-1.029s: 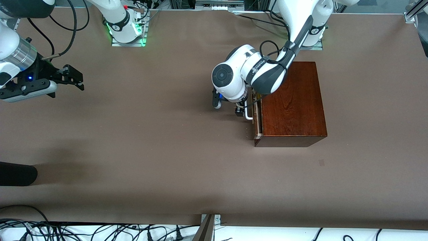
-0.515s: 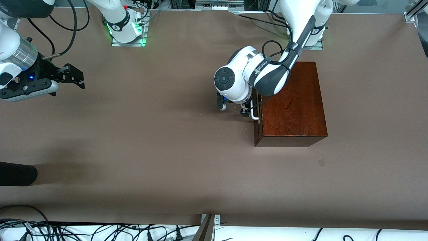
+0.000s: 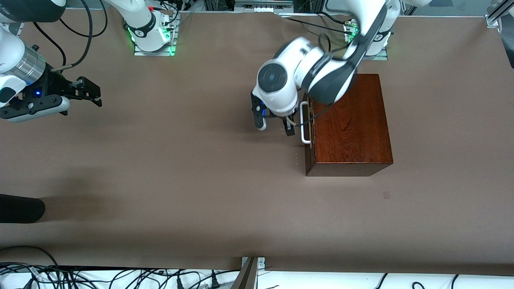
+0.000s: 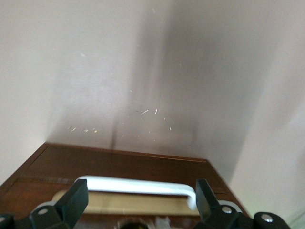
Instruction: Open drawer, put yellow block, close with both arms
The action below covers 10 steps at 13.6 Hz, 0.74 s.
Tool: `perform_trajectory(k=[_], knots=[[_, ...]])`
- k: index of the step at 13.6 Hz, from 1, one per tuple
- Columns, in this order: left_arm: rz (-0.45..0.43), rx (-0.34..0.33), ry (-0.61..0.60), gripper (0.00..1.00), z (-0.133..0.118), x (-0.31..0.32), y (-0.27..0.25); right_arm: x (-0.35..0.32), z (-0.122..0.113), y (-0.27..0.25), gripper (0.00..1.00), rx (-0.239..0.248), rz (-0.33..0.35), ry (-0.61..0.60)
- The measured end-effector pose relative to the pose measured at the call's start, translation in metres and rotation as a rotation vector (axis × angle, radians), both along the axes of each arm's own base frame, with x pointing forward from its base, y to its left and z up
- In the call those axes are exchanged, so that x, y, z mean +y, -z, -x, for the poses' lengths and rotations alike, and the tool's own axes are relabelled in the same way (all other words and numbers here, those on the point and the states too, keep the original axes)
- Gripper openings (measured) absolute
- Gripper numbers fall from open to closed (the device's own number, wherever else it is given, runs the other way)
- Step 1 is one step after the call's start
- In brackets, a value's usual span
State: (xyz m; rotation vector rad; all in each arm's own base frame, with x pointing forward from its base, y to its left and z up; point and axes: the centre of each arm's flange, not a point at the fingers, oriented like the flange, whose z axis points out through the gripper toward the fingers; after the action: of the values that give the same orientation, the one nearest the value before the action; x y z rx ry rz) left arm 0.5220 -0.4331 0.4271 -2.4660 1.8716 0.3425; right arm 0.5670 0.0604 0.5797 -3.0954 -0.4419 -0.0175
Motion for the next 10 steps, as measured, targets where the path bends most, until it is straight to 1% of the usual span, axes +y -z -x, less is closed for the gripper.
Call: perform_trajectory(k=[1, 3, 4, 6, 8, 10], knots=[[-0.02, -0.015, -0.087, 1.0, 0.006, 0.012, -0.035, 0.0, 0.0, 0.0, 1.0, 0.0, 0.0, 0.0], [-0.077, -0.051, -0.343, 1.0, 0.012, 0.052, -0.091, 0.0, 0.0, 0.0, 1.0, 0.001, 0.0, 0.0], [-0.088, -0.08, -0.473, 1.0, 0.006, 0.078, -0.115, 0.0, 0.0, 0.0, 1.0, 0.001, 0.0, 0.001], [-0.068, -0.145, -0.668, 1.0, -0.018, 0.146, -0.158, 0.0, 0.0, 0.0, 1.0, 0.001, 0.0, 0.001], [-0.055, -0.188, -0.805, 1.0, -0.039, 0.214, -0.186, 0.0, 0.0, 0.0, 1.0, 0.001, 0.0, 0.001], [-0.05, -0.214, -0.947, 1.0, -0.054, 0.279, -0.2, 0.0, 0.0, 0.0, 1.0, 0.001, 0.0, 0.001]])
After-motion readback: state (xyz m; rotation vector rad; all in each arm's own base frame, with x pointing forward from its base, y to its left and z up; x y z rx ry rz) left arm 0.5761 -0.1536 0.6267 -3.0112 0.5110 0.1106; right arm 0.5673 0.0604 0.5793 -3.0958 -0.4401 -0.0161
